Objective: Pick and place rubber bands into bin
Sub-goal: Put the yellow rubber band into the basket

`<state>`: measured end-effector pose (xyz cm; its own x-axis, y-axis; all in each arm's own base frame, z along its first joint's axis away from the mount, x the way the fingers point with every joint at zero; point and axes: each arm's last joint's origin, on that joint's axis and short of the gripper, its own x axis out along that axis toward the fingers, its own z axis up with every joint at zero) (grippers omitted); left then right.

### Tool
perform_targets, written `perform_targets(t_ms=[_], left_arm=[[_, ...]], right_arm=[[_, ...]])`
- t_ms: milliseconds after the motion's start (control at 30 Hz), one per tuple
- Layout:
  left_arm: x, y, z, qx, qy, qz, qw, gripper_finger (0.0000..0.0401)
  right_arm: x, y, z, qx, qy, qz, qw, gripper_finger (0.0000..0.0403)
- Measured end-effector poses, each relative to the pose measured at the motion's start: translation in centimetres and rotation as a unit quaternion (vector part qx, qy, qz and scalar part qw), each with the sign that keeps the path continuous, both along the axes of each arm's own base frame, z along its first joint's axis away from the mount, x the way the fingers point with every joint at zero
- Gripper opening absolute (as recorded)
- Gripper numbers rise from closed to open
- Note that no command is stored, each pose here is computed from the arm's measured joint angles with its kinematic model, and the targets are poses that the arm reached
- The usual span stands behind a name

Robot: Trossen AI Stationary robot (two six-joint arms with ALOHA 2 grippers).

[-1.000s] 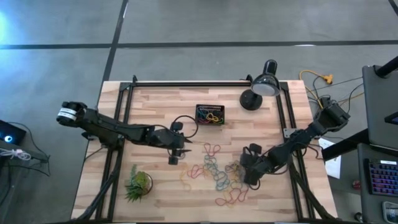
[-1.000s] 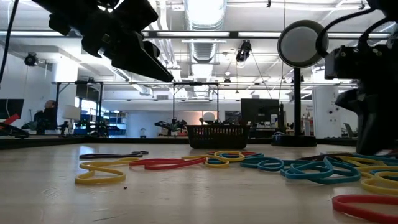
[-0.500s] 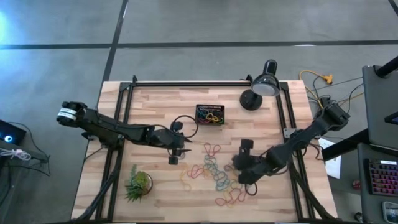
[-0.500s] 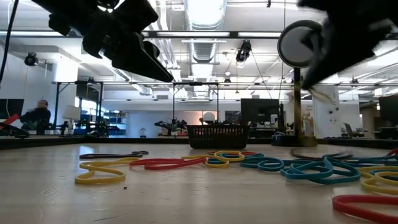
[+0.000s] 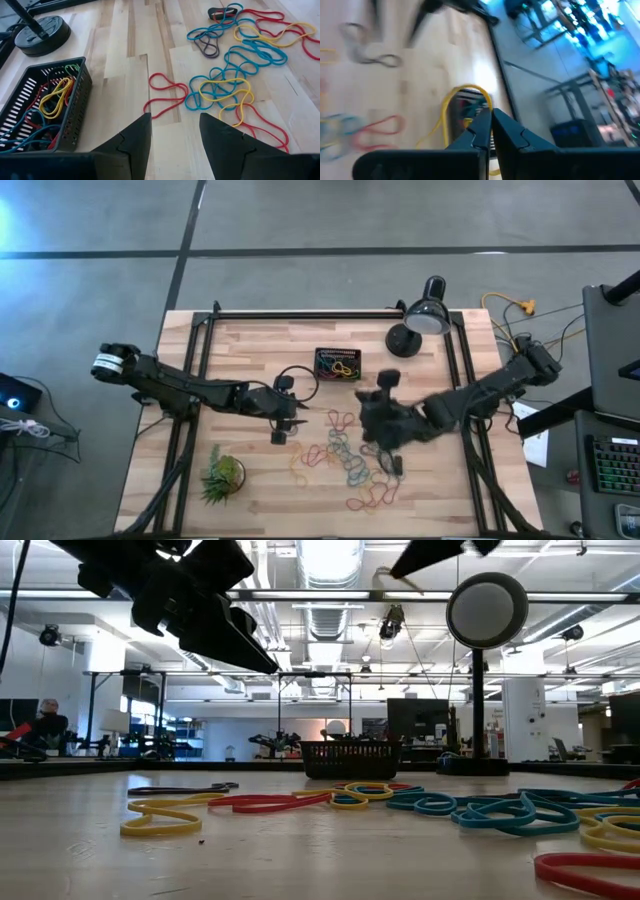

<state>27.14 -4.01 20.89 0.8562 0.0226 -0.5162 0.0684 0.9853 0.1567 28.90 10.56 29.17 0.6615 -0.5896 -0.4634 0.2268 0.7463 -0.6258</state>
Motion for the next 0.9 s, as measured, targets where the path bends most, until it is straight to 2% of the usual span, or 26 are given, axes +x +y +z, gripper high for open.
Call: perform_targets(t_ms=[167,500,667,900], left_arm=[[-0.1,0.0,-0.1,0.000,0.002,0.000,1.000,0.0153],[-0.3,0.0,-0.7,0.002,0.011,-0.001,1.000,0.0153],[-0.4,0.1,-0.9,0.003,0.015,-0.001,1.000,0.0153],[-0.4,0.1,-0.9,0.006,0.015,-0.002,1.000,0.0153]], right_arm=[[1.5,-4.6,0.4,0.009,0.006,-0.060,0.998,0.0009],[2.7,-13.8,-2.0,0.138,-0.014,-0.106,0.985,0.0009],[2.5,-16.4,-4.0,0.184,-0.046,-0.099,0.977,0.0009],[2.0,-17.8,-6.5,0.219,-0.090,-0.079,0.968,0.0009]])
